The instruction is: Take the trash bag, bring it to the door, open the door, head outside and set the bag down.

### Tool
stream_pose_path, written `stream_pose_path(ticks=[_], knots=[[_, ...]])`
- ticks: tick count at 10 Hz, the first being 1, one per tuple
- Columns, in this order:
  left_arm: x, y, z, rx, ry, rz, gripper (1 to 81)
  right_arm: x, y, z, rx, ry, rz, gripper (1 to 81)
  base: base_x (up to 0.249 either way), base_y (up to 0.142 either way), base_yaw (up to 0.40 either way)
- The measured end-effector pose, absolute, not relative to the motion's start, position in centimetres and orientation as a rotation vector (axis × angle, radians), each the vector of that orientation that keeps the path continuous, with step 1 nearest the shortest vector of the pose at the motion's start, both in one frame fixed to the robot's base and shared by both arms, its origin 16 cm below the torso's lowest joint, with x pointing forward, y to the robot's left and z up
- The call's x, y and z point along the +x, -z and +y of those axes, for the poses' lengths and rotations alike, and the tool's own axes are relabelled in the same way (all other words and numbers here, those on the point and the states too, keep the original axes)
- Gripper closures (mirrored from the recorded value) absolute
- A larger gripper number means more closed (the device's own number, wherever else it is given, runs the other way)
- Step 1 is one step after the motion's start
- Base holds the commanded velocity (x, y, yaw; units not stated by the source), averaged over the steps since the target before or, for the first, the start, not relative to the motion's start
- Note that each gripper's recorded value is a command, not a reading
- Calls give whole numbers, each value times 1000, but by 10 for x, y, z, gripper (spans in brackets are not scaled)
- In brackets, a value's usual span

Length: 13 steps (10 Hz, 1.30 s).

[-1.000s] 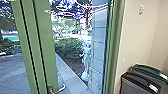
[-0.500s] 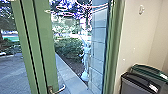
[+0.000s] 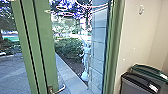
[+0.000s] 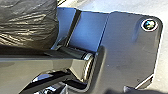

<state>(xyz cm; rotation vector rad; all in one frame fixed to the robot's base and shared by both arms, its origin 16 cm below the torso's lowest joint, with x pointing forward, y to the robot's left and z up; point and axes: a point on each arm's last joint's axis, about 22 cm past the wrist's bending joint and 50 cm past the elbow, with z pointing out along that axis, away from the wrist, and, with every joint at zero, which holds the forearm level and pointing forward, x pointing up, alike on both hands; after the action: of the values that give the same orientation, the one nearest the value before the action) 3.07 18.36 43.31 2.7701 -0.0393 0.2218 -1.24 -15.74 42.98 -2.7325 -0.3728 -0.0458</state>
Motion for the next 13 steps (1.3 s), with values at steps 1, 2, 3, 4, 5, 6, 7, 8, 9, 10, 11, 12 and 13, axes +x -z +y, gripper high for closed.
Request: stream_pose_path(ticks=[1,2,3,4,5,6,7,8,9,10,11,12,13], knots=[[31,-433,184,2770,-222,-39,811,-12,-430,-157,-2732,46,-373,10,0,0,0],[31,-433,184,2770,-222,-39,811,-12,-430,-157,-2732,46,-373,10,0,0,91],[31,-433,184,2770,-222,-39,811,-13,-430,-157,-2732,45,-373,10,0,0,104],[31,-433,184,2771,-222,-39,811,-12,-430,-157,-2732,46,-373,10,0,0,106],[31,-433,184,2770,-222,-40,811,-12,-430,-157,-2732,47,-374,10,0,0,106],[31,-433,184,2770,-224,-40,811,-13,-430,-157,-2732,47,-374,10,0,0,111],[33,-433,186,2772,-225,-40,811,-15,-430,-157,-2732,42,-375,10,0,0,120],[30,-433,186,2772,-220,-41,811,-13,-429,-162,-2738,47,-376,10,0,0,121],[29,-433,187,2772,-216,-41,811,-11,-429,-166,-2743,57,-376,10,0,0,121],[29,-433,191,2774,-219,-42,811,-16,-429,-167,-2741,65,-370,10,0,0,121],[28,-434,194,2772,-217,-43,811,-21,-429,-169,-2738,59,-367,10,0,0,125],[29,-436,195,2763,-221,-45,811,-23,-431,-171,-2731,59,-364,10,0,0,139],[27,-438,194,2749,-220,-46,811,-24,-433,-172,-2720,61,-362,10,0,0,155]])
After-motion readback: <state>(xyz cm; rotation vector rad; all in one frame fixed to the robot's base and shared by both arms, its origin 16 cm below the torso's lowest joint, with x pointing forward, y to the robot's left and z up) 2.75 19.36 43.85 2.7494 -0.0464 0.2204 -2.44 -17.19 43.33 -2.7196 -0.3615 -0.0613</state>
